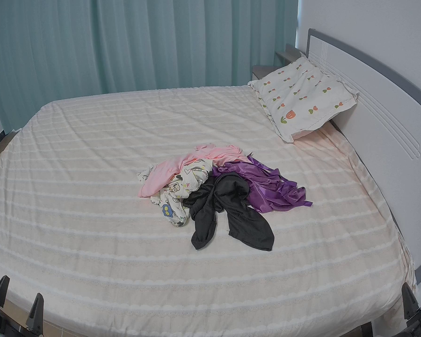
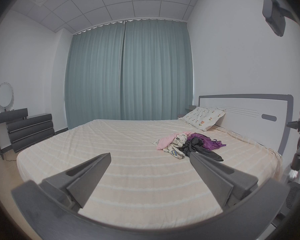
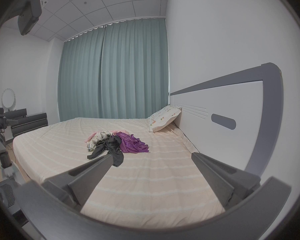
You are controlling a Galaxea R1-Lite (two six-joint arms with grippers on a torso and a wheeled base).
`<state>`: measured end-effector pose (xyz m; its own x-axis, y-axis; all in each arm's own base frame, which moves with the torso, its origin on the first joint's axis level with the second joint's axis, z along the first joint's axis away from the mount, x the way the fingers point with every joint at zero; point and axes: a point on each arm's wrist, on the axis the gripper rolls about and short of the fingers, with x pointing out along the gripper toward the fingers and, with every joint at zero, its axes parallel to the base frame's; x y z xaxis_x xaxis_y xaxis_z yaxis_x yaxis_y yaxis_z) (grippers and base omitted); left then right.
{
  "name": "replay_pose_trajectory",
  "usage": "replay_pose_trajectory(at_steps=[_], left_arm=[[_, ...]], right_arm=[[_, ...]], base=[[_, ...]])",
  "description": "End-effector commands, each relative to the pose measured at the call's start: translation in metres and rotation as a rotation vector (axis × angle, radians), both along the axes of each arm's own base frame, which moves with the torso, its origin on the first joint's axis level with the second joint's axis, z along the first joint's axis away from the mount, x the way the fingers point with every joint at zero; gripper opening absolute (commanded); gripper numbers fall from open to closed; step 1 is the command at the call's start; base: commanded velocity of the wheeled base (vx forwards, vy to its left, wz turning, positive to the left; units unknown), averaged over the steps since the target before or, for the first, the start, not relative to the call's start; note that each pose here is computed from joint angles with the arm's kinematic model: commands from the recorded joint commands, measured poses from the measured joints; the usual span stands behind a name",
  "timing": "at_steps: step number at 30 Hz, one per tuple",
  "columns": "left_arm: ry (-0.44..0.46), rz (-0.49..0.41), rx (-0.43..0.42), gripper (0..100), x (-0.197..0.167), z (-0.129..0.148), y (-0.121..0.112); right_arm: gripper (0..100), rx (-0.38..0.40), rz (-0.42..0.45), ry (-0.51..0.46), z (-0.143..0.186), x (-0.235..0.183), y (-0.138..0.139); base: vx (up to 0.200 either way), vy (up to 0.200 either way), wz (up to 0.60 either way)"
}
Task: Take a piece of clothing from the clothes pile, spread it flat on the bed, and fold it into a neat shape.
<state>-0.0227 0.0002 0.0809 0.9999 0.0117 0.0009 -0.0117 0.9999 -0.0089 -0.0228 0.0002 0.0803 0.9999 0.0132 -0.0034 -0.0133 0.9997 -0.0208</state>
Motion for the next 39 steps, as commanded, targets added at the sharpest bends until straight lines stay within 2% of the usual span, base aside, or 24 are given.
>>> replay_pose_trajectory(at_steps=[1, 3, 4, 5, 6, 9, 10, 11, 14, 15, 18, 19, 22, 24, 25, 28, 29, 30, 35, 39], left_arm=[[-0.004, 0.001, 0.000, 100, 0.000, -0.004, 0.000], [-0.004, 0.002, 0.000, 100, 0.000, -0.004, 0.000], [-0.004, 0.001, 0.000, 100, 0.000, -0.004, 0.000], [-0.004, 0.001, -0.002, 100, 0.000, -0.004, 0.000], [-0.004, 0.002, 0.000, 100, 0.000, -0.004, 0.000], [-0.004, 0.002, 0.000, 100, 0.000, -0.004, 0.000], [-0.004, 0.002, 0.000, 100, 0.000, -0.004, 0.000], [-0.004, 0.002, 0.000, 100, 0.000, -0.004, 0.000], [-0.004, 0.001, 0.000, 100, 0.000, -0.004, 0.000], [-0.004, 0.001, 0.000, 100, 0.000, -0.004, 0.000], [-0.004, 0.001, 0.000, 100, 0.000, -0.004, 0.000], [-0.004, 0.001, 0.000, 100, 0.000, -0.004, 0.000], [-0.004, 0.001, 0.000, 100, 0.000, -0.004, 0.000], [-0.004, 0.001, 0.000, 100, 0.000, -0.004, 0.000], [-0.004, 0.001, 0.000, 100, 0.000, -0.004, 0.000], [-0.004, 0.001, 0.000, 100, 0.000, -0.004, 0.000], [-0.004, 0.002, 0.000, 100, 0.000, -0.004, 0.000], [-0.004, 0.001, 0.000, 100, 0.000, -0.004, 0.000], [-0.004, 0.001, 0.000, 100, 0.000, -0.004, 0.000], [-0.004, 0.001, 0.000, 100, 0.000, -0.004, 0.000]], right_arm=[[100, -0.004, 0.001, -0.002, -0.004, 0.000, 0.000], [100, -0.008, 0.001, -0.017, -0.003, 0.000, 0.000], [100, 0.008, 0.022, -0.091, 0.027, -0.006, 0.000], [100, 0.011, 0.029, -0.104, 0.035, -0.007, 0.000], [100, 0.035, 0.060, -0.140, 0.069, -0.012, 0.001], [100, 0.036, 0.107, -0.035, 0.083, -0.001, 0.002], [100, 0.039, 0.126, 0.015, 0.082, 0.006, 0.003], [100, 0.039, 0.126, 0.015, 0.082, 0.006, 0.003], [100, 0.090, 0.197, 0.287, 0.067, 0.043, 0.005], [100, 0.117, 0.205, 0.344, 0.065, 0.052, 0.005], [100, 0.205, 0.270, 0.470, 0.064, 0.084, 0.008], [100, 0.217, 0.282, 0.485, 0.064, 0.089, 0.009], [100, 0.319, 0.320, 0.589, 0.057, 0.130, 0.018], [100, 0.335, 0.327, 0.608, 0.055, 0.137, 0.021], [100, 0.359, 0.347, 0.643, 0.049, 0.158, 0.029], [100, 0.367, 0.355, 0.656, 0.045, 0.170, 0.033], [100, 0.368, 0.362, 0.678, 0.038, 0.191, 0.041], [100, 0.368, 0.362, 0.678, 0.038, 0.191, 0.041], [100, 0.390, 0.329, 0.745, 0.014, 0.248, 0.058], [100, 0.410, 0.338, 0.767, -0.001, 0.278, 0.075]], base=[[0.000, 0.000, 0.00], [0.000, 0.000, 0.00], [0.000, 0.000, 0.00], [0.000, 0.000, 0.00], [0.000, 0.000, 0.00], [0.000, 0.000, 0.00], [0.000, 0.000, 0.00], [0.000, 0.000, 0.00], [0.000, 0.000, 0.00], [0.000, 0.000, 0.00], [0.000, 0.000, 0.00], [0.000, 0.000, 0.00], [0.000, 0.000, 0.00], [0.000, 0.000, 0.00], [0.000, 0.000, 0.00], [0.000, 0.000, 0.00], [0.000, 0.000, 0.00], [0.000, 0.000, 0.00], [0.000, 0.000, 0.00], [0.000, 0.000, 0.00]])
